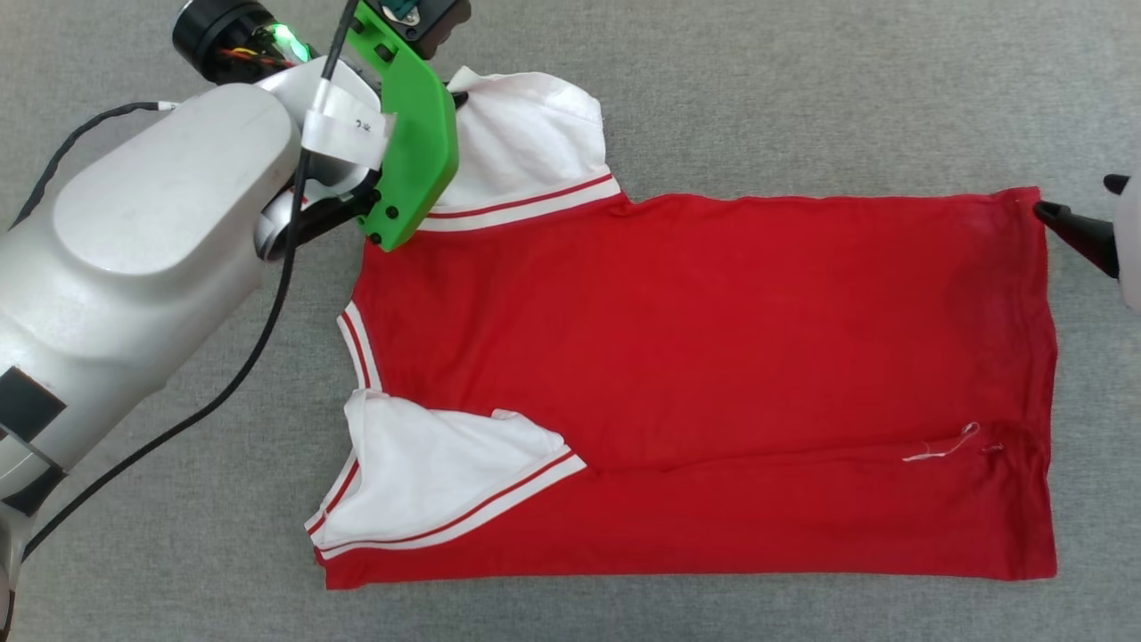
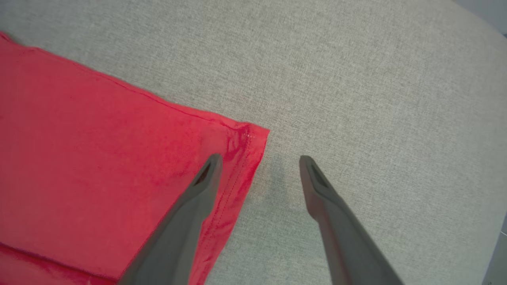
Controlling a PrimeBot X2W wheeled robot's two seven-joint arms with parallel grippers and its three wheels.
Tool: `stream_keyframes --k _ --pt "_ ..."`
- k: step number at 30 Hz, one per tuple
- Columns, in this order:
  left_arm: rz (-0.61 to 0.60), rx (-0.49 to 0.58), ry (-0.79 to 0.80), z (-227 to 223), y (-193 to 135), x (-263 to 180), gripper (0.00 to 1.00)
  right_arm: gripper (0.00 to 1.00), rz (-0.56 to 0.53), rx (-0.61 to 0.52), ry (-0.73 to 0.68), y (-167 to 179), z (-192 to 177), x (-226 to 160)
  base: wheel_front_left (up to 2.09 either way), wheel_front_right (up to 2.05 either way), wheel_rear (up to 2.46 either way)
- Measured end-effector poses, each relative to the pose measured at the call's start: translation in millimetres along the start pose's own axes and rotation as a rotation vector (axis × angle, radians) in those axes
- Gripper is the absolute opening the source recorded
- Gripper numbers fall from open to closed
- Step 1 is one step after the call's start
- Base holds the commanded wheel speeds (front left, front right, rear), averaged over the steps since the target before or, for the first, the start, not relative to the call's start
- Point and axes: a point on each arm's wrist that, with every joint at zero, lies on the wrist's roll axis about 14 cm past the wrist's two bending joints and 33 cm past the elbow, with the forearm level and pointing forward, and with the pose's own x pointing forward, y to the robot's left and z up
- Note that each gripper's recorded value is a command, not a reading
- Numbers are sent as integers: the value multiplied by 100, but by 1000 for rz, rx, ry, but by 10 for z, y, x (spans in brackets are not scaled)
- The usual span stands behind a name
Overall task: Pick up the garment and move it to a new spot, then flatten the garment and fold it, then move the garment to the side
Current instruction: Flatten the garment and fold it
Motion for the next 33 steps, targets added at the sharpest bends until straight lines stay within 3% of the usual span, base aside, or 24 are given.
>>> stream_keyframes --k 9,15,16,17,25,33 --pt "-30 -7 5 -138 -48 113 0 100 52 30 159 192 -274 530 0 0 0" --pt "-31 -15 5 -178 -43 129 0 100 38 43 216 164 -445 684 0 0 0" --pt "-30 -15 5 -176 -42 126 0 25 41 40 215 177 -445 690 0 0 0" --pt "-29 -15 3 -170 -41 123 0 0 43 38 209 182 -438 693 0 0 0" --pt "-7 -19 -27 -145 -44 9 0 0 43 7 49 227 -245 585 0 0 0" --pt "14 -36 -63 -218 -142 -238 0 0 45 -40 -133 272 -135 230 0 0 0"
